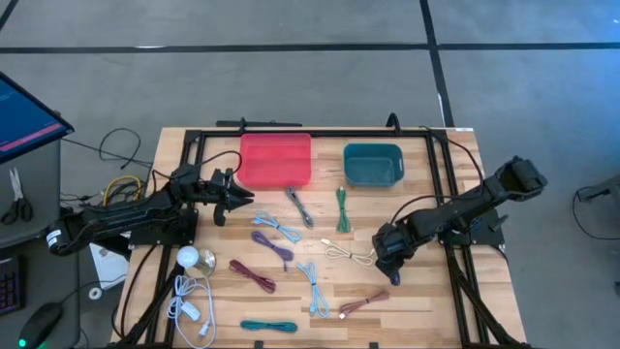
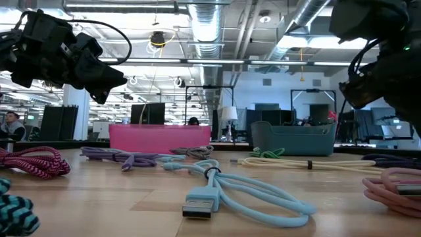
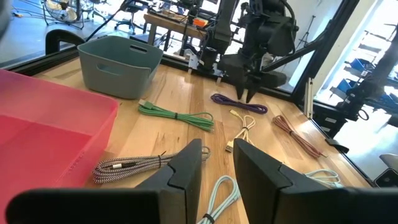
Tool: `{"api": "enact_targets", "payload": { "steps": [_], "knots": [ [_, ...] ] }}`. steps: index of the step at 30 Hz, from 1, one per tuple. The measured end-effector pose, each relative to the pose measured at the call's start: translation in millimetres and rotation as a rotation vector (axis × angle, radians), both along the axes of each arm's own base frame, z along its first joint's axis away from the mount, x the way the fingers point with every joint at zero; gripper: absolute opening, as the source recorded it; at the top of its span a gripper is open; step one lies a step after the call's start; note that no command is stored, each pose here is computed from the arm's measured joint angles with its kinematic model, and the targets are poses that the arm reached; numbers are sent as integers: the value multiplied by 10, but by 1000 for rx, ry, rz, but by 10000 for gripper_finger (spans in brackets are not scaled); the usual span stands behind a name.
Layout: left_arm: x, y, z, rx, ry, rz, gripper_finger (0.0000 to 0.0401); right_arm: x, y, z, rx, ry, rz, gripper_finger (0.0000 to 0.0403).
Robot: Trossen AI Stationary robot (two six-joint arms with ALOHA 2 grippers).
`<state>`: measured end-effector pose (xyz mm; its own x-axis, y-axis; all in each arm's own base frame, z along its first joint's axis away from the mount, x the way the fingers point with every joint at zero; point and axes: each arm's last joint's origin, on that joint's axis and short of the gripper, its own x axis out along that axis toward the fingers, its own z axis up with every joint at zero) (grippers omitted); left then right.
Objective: Pick & Place USB Port
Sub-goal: Put the black and blue charger cable into the green bin
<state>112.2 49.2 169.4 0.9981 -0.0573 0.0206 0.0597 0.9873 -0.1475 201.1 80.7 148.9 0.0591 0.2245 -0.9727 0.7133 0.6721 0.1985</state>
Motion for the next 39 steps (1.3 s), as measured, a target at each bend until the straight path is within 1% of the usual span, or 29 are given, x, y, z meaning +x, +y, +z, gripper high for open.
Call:
{"api": "enact_targets", "payload": {
  "steps": [2, 5, 8, 12, 16, 19, 26, 33, 35, 37, 39],
  "knots": [
    [0, 0, 0, 0, 0, 0, 92, 8, -14, 1, 1, 7, -46, 131],
    [0, 0, 0, 0, 0, 0, 92, 17, -42, -1, -10, 6, -76, 146],
    [0, 0, -1, 0, 0, 0, 92, 25, -52, -6, -55, -12, -85, 162],
    [0, 0, 0, 0, 0, 0, 92, 39, -55, -7, -73, -31, -89, 182],
    [0, 0, 0, 0, 0, 0, 92, 85, -42, 1, -66, -83, -93, 190],
    [0, 0, -1, 0, 0, 0, 92, 111, -44, 6, -89, -119, -101, 191],
    [0, 0, -1, 0, 0, 0, 92, 77, -60, -19, -126, -103, -100, 174],
    [0, 0, 0, 0, 0, 0, 92, -13, -91, -187, -111, -118, -125, 157],
    [0, 0, 0, 0, 0, 0, 92, -14, -91, -187, -113, -117, -124, 151],
    [2, 1, -4, -2, 3, 0, 92, -20, -94, -188, -118, -121, -107, 138],
    [3, 2, -7, -3, 5, 0, 92, -25, -96, -190, -123, -118, -97, 115]
  ]
}}
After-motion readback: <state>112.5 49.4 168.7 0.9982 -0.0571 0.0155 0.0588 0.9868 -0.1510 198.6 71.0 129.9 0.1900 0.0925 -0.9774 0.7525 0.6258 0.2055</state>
